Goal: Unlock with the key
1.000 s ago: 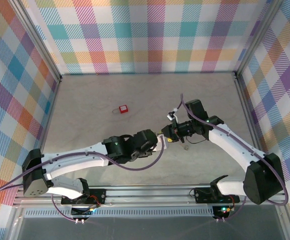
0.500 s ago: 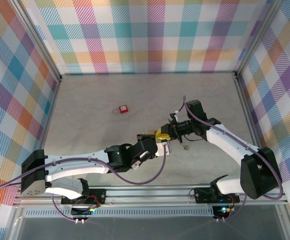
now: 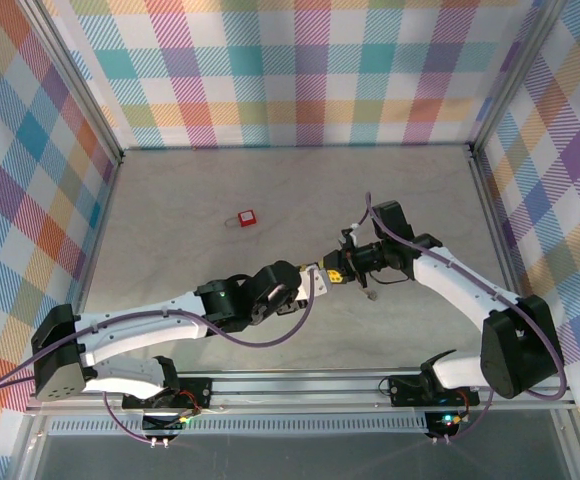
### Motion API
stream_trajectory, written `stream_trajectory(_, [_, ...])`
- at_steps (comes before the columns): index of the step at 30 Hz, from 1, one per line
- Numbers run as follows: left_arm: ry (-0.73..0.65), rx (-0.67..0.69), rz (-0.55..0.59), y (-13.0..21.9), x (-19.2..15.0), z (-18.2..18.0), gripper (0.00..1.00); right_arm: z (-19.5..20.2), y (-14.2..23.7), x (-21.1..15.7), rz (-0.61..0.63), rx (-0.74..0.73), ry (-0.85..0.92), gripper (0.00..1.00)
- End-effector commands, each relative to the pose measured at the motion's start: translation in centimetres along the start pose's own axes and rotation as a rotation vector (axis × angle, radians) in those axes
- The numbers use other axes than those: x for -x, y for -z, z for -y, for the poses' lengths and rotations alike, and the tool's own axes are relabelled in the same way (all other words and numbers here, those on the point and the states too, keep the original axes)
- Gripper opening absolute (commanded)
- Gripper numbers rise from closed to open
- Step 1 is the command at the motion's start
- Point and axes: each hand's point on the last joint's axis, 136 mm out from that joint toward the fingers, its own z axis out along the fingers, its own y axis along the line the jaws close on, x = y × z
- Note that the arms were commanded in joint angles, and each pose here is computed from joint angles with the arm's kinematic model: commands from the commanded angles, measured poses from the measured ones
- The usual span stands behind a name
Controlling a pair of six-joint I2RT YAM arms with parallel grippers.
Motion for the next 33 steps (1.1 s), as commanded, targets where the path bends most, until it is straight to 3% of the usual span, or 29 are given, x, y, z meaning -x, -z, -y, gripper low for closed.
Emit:
stream_trajectory(1, [0.121, -0.078, 0.007, 0.1, 0.6, -0.1, 0.00, -1.8, 0.9, -0.6, 0.011, 0.007, 0.107, 0.03])
stream_trajectory(5, [0.424, -0.121, 0.069, 0.9, 0.8, -3.4, 0.04, -1.0, 1.2, -0.5, 0.041, -0.033, 0.149, 0.01])
stream_trajectory(10, [0.847, -0.169, 0.221, 3.2, 1.5, -7.5, 0.39, -1.1, 1.8, -0.2, 0.101, -0.067, 0.267, 0.00])
stream_trajectory(14, [1.164, -0.212, 0.204, 3.1, 0.9, -8.0, 0.60, -2.8, 2.8, -0.2, 0.165, -0.062, 0.446, 0.00])
stream_trajectory(20, [1.612, -0.280, 0.160, 0.9, -0.2, -7.4, 0.65, -6.7, 4.3, -0.8, 0.242, -0.012, 0.716, 0.00])
stream_trajectory(24, [1.809, -0.344, 0.193, -0.3, 0.2, -7.5, 0.65, -8.4, 5.0, -0.9, 0.290, 0.011, 0.820, 0.00])
stream_trajectory(33, [1.962, -0.440, 0.386, 0.2, 2.6, -9.6, 0.65, -9.0, 4.6, -0.9, 0.300, 0.033, 0.837, 0.00])
